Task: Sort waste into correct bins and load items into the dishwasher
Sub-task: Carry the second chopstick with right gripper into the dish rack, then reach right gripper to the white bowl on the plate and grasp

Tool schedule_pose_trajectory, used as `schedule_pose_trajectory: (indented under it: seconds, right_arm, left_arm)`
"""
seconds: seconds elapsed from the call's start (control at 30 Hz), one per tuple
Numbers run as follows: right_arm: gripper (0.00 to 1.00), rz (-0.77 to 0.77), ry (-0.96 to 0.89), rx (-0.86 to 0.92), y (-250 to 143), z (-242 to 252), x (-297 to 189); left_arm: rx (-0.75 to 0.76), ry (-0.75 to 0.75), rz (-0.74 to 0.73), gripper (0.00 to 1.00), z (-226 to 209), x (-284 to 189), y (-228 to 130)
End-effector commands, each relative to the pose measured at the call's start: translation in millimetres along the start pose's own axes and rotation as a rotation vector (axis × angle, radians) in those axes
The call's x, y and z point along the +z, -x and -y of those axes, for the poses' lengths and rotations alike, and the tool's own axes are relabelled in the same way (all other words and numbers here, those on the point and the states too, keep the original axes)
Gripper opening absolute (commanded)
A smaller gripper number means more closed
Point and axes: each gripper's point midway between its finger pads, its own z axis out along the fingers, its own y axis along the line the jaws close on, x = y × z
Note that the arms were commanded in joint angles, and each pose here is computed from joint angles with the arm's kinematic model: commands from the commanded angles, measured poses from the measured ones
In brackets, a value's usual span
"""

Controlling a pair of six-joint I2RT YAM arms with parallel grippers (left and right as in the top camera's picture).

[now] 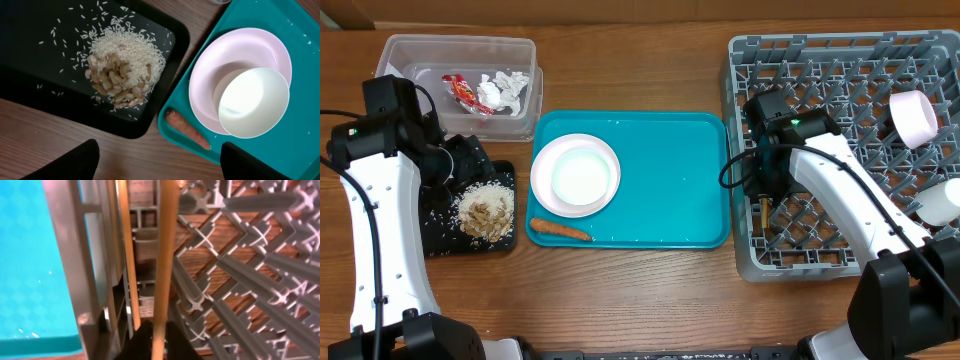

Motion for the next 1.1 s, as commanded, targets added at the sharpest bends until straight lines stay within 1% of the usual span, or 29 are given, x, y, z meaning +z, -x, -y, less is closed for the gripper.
schedule_pose_trajectory:
  seconds: [0.0, 0.03, 0.17, 0.23, 0.27, 0.33, 0.47, 0.53, 0.63, 0.73, 0.9, 1.07]
  right_arm:
    - [0.32, 0.019, -0.004, -0.002, 3, 1, -3]
    - [0.35, 0.028, -0.002, -0.001, 5, 1, -6]
    - [0.38, 0.103, 0.019, 0.009, 17, 1, -30]
    - [0.44, 0.17, 0.042, 0.018, 28, 0, -52]
    - [0.5, 0.201, 0.065, 0.022, 34, -3, -63]
    - [0.59, 0.258, 0.164, 0.019, 44, -17, -86]
    - [0.59, 0.344, 0.418, -0.051, 61, -62, -124]
    - [0.59, 0.374, 0.49, -0.094, 65, -81, -133]
    - [0.61, 0.392, 0.52, -0.152, 66, -107, -134]
    - [0.62, 0.375, 0.539, -0.219, 61, -138, -127]
    - [0.62, 0.307, 0.553, -0.331, 47, -196, -95]
    - [0.61, 0.282, 0.572, -0.419, 35, -248, -67]
  left_arm:
    - [-0.007, -0.004, 0.039, 0.8, 2, -10, 4]
    - [-0.007, -0.004, 0.039, 0.8, 1, -10, 4]
    - [-0.007, -0.005, 0.04, 0.8, 2, -10, 4]
    - [-0.007, -0.004, 0.04, 0.8, 2, -10, 4]
    - [-0.007, -0.004, 0.04, 0.8, 2, -10, 4]
    - [-0.007, -0.005, 0.04, 0.8, 2, -10, 4]
    - [-0.008, -0.005, 0.039, 0.8, 2, -10, 4]
    - [-0.008, -0.005, 0.039, 0.8, 2, -10, 4]
    - [-0.008, -0.005, 0.04, 0.8, 2, -10, 4]
    - [-0.007, -0.005, 0.04, 0.8, 2, -10, 4]
    - [-0.007, -0.005, 0.04, 0.8, 2, -10, 4]
    - [-0.007, -0.004, 0.039, 0.8, 2, -10, 4]
